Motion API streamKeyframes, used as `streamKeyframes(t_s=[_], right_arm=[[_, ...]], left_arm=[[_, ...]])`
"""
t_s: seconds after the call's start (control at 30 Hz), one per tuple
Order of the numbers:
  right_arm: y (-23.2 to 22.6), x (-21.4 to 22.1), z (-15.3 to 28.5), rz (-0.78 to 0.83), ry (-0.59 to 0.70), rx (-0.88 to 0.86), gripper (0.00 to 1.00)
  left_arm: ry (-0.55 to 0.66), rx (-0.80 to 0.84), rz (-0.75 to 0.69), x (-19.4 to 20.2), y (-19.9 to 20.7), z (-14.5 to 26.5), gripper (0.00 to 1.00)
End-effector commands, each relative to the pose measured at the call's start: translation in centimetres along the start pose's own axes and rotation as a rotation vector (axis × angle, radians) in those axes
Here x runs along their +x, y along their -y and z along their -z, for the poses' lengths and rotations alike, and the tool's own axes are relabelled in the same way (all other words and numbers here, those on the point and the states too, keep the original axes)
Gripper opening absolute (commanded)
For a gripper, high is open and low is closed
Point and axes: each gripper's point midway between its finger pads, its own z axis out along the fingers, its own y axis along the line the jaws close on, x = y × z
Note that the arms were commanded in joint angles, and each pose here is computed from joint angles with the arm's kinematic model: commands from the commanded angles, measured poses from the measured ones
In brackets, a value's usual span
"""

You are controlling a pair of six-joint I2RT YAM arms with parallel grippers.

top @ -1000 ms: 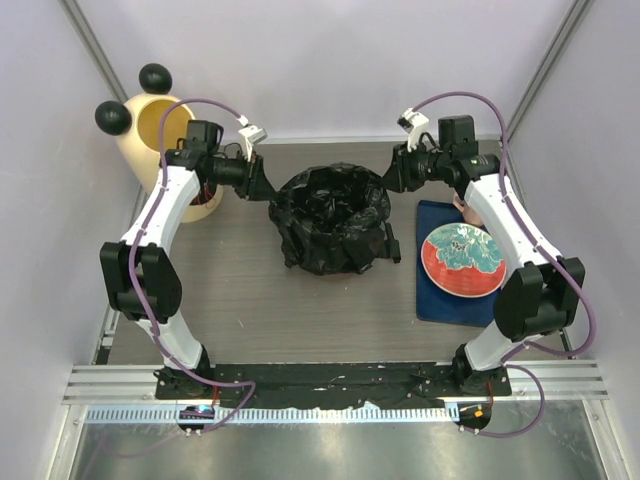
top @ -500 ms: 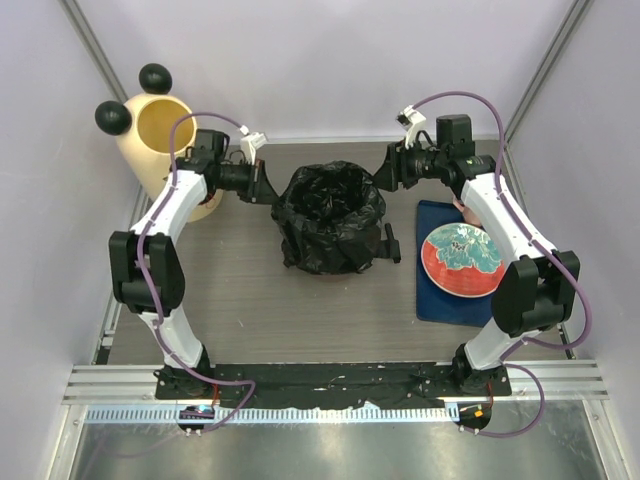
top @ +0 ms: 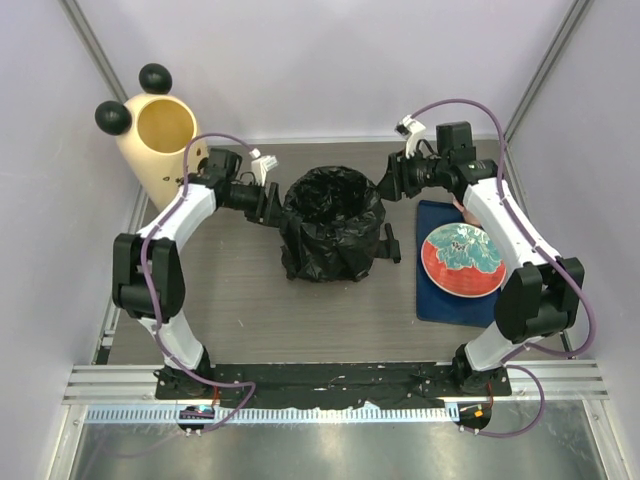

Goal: Put the trash bags into the trash bin

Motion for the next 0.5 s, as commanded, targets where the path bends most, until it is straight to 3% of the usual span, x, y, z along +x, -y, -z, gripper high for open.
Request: streamKeyframes(t_s=[0.0,0.2,0.33,0.47], right_arm=[[-1.1,1.5,-1.1,0.011,-0.023,-0.031,0.50],[-0.9,1.2,-1.3,0.030,-0.028,-0.018,0.50],[-0.5,0.0,0.8,0.061,-0.028,0.035,0.55],[-0.5,-3.3,4.1,0.226,0.009,0.117,0.59]], left_arm=[[0.104,-0.065,-0.103,-2.6,1.4,3.2,0.54],[0.217,-0.168,-0.126,-5.0,-0.4,9.2,0.60],[0.136,-0.133,-0.378,-3.4,2.5,11.5,0.63],[0.096,-0.130,-0.384,-0.8,3.6,11.8,0.63]])
